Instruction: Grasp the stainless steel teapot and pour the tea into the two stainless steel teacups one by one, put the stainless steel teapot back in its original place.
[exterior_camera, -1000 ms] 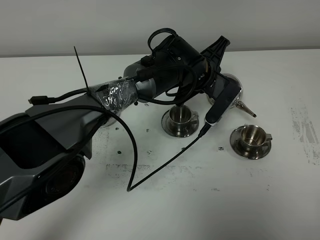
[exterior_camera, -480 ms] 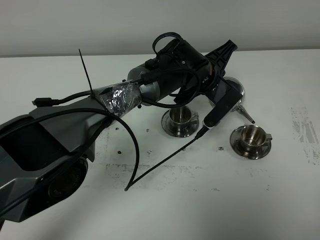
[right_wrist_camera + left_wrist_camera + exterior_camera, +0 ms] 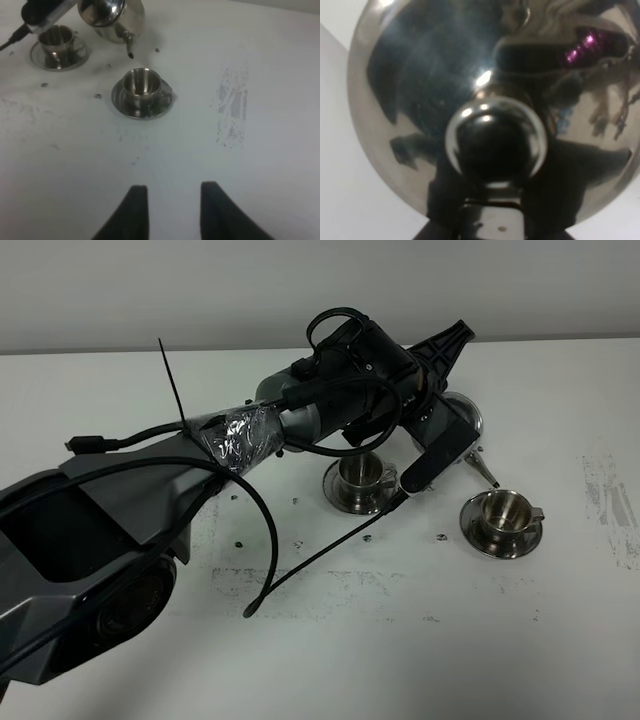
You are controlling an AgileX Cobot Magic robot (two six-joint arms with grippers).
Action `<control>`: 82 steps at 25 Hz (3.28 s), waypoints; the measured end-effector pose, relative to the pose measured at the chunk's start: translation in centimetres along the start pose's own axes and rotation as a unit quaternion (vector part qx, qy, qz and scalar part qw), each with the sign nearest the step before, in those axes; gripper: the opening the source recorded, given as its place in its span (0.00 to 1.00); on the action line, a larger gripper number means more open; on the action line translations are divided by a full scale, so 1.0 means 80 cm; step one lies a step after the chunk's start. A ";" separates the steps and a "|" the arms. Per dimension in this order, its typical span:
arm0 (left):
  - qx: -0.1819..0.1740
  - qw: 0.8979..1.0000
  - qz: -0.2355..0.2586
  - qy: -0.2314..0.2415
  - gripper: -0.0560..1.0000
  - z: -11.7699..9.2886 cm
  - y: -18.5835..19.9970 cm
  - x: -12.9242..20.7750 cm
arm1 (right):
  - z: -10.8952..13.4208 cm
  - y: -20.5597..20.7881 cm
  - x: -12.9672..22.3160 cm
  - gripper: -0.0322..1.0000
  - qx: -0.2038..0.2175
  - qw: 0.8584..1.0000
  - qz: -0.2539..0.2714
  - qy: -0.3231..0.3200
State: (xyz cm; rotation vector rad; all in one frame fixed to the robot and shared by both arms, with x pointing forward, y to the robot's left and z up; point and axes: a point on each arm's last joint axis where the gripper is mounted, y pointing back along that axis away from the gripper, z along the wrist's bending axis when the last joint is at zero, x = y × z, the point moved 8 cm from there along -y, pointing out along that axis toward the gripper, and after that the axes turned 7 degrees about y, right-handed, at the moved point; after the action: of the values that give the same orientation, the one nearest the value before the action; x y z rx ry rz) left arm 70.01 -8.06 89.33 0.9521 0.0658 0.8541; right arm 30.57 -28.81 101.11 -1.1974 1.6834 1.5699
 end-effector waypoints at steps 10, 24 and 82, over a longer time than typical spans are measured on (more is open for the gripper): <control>-0.003 1.000 -0.001 -0.024 0.22 0.003 0.002 -0.009 | 0.000 0.000 0.000 0.26 0.000 1.000 0.000 0.000; -0.014 0.999 0.005 -0.042 0.22 0.010 0.004 -0.014 | 0.000 0.000 0.000 0.26 0.000 1.000 0.000 0.000; -0.046 0.996 0.020 -0.074 0.22 0.024 0.004 -0.014 | 0.000 0.000 0.000 0.26 0.000 1.000 0.000 0.000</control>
State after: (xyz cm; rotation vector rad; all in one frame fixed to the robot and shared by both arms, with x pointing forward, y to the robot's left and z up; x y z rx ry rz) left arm 69.83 -10.02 90.40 0.9291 -0.1201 0.8150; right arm 30.57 -28.81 101.11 -1.1966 1.6828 1.5702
